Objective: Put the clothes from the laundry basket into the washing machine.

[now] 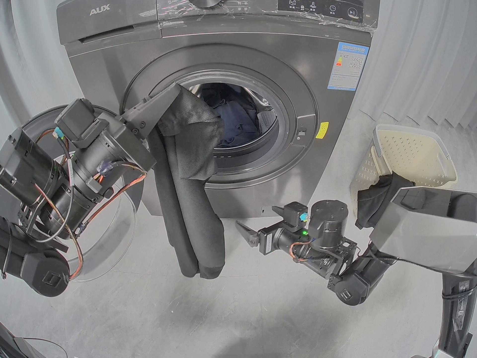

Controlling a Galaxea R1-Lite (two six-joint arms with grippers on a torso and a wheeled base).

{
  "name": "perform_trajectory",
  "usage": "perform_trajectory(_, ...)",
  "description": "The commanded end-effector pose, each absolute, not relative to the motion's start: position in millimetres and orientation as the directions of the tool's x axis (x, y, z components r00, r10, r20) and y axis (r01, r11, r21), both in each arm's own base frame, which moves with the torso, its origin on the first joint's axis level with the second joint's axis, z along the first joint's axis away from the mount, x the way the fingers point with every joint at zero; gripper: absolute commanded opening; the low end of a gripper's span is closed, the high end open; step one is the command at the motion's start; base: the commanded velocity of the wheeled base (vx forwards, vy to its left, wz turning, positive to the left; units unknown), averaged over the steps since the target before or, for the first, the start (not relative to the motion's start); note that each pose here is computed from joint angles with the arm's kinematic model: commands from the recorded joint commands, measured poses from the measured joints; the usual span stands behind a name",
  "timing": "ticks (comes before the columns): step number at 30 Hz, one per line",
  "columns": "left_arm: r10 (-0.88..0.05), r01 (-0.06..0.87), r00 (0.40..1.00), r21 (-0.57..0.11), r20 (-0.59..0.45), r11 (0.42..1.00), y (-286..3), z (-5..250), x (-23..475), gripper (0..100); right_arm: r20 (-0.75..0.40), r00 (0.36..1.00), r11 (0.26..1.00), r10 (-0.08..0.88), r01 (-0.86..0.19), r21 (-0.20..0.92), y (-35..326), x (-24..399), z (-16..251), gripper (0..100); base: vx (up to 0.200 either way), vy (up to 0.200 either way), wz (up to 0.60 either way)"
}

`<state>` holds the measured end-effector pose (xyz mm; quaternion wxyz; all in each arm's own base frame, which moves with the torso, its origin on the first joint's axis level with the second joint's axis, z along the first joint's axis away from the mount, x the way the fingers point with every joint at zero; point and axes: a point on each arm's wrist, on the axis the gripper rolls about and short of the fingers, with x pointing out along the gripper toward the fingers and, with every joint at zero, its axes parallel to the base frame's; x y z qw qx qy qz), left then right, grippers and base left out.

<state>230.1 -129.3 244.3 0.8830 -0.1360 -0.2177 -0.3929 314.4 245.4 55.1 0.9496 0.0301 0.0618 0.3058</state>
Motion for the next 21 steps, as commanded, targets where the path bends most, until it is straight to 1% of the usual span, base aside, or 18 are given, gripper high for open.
perform_trajectory(1, -0.634, 0.754, 0.594, -0.067, 0.495, 0.654, -129, 245, 230, 0, -0.093, 0.824, 0.828, 0.559, -0.552, 0.094, 228, 322, 60, 100, 0.000, 0.000, 0.00)
perform_trajectory(3, -0.635, 0.755, 0.593, -0.066, 0.496, 0.653, -129, 246, 229, 0, -0.107, 0.825, 0.832, 0.555, -0.547, 0.094, 228, 325, 53, 100, 0.000, 0.000, 0.00)
perform_trajectory(6, -0.636, 0.756, 0.591, -0.065, 0.497, 0.652, -129, 246, 229, 0, -0.147, 0.821, 0.834, 0.552, -0.544, 0.091, 233, 333, 31, 100, 0.000, 0.000, 0.00)
perform_trajectory(8, -0.639, 0.758, 0.588, -0.064, 0.496, 0.649, -129, 246, 228, 0, -0.150, 0.820, 0.833, 0.553, -0.545, 0.091, 237, 337, 23, 100, 0.000, 0.000, 0.00)
perform_trajectory(13, -0.644, 0.764, 0.584, -0.065, 0.495, 0.642, -131, 246, 227, 0, -0.122, 0.821, 0.830, 0.558, -0.552, 0.078, 251, 356, 16, 100, 0.000, 0.000, 0.00)
perform_trajectory(16, -0.646, 0.765, 0.582, -0.065, 0.495, 0.640, -131, 246, 226, 0, -0.107, 0.821, 0.828, 0.561, -0.556, 0.078, 260, 364, 17, 100, 0.000, 0.000, 0.00)
perform_trajectory(21, -0.644, 0.769, 0.575, -0.066, 0.504, 0.636, -129, 249, 224, 0, -0.112, 0.809, 0.817, 0.577, -0.572, 0.077, 273, 365, 5, 100, 0.000, 0.000, 0.00)
